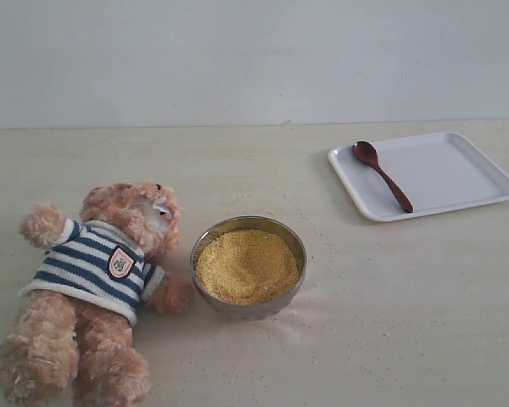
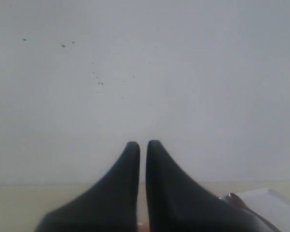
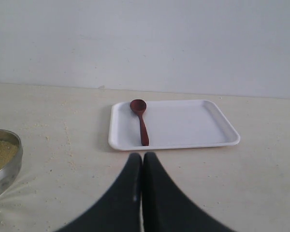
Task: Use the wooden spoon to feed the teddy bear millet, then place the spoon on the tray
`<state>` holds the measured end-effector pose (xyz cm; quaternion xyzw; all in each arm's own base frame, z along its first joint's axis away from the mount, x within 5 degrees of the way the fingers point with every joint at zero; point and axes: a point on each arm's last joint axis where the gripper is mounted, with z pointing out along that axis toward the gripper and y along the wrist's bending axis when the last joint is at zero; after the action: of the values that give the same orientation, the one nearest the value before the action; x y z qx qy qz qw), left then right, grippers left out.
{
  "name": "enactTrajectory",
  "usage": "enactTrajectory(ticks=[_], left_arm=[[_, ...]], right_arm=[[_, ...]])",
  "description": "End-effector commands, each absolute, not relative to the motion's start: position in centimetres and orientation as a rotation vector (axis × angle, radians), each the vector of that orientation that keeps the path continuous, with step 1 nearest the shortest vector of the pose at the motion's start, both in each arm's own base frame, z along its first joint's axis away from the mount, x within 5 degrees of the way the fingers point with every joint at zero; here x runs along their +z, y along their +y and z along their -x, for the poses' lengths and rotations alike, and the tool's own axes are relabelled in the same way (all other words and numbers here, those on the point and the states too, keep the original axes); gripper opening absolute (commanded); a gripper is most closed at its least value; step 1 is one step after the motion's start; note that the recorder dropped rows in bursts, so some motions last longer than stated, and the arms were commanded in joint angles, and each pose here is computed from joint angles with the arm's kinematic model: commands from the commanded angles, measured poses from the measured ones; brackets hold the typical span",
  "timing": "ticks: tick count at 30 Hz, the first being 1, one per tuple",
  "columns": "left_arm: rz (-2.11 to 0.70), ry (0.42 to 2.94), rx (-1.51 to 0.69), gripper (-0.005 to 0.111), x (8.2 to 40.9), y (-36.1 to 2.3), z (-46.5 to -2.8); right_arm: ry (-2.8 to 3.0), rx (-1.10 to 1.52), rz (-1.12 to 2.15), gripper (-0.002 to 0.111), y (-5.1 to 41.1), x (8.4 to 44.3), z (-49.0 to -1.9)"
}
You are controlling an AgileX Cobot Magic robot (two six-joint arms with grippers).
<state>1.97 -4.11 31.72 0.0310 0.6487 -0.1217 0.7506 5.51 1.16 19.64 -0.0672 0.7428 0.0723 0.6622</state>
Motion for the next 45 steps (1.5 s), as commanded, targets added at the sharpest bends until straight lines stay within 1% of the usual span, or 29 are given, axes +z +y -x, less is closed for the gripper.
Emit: enactTrajectory(ticks=[1,16,18,20,22,25,27,29,31,38,40,42,45], left_arm=[[-0.071,1.418,-0.251,0.005,31.8,-4.1,-1.8],[-0.065,1.423,-0.248,0.005,31.6,-4.0,-2.0],[0.002,1.410,-0.212,0.005,30.7,-3.2,-2.5],[0.087,1.429,-0.201,0.005,28.7,-2.3,-3.6],[0.106,1.478,-0.209,0.005,27.0,-2.1,-4.2],[0.140,1.516,-0.208,0.005,25.3,-1.8,-4.7],[0.202,1.550,-0.205,0.005,23.2,-1.3,-5.2],[0.248,1.564,-0.190,0.005,21.9,-0.9,-5.5],[0.271,1.575,-0.179,0.005,21.1,-0.6,-5.7],[0.267,1.579,-0.147,0.005,20.9,-0.5,-5.7],[0.223,1.618,-0.080,0.005,20.3,-0.3,-5.7],[0.136,1.676,0.052,0.005,19.5,0.0,-5.7],[0.192,1.700,0.060,0.005,19.3,0.3,-5.6]], right_arm=[[1.677,0.156,0.155,0.001,1.1,19.5,-5.5],[1.677,0.156,0.155,0.001,1.1,19.5,-5.5],[1.677,0.156,0.155,0.001,1.1,19.5,-5.5],[1.677,0.156,0.155,0.001,1.1,19.5,-5.5],[1.677,0.156,0.155,0.001,1.1,19.5,-5.5],[1.677,0.156,0.155,0.001,1.1,19.5,-5.5],[1.677,0.156,0.155,0.001,1.1,19.5,-5.5],[1.677,0.156,0.155,0.001,1.1,19.5,-5.5],[1.677,0.156,0.155,0.001,1.1,19.5,-5.5],[1.677,0.156,0.155,0.001,1.1,19.5,-5.5],[1.677,0.156,0.155,0.001,1.1,19.5,-5.5],[1.677,0.156,0.155,0.001,1.1,19.5,-5.5],[1.677,0.156,0.155,0.001,1.1,19.5,-5.5]])
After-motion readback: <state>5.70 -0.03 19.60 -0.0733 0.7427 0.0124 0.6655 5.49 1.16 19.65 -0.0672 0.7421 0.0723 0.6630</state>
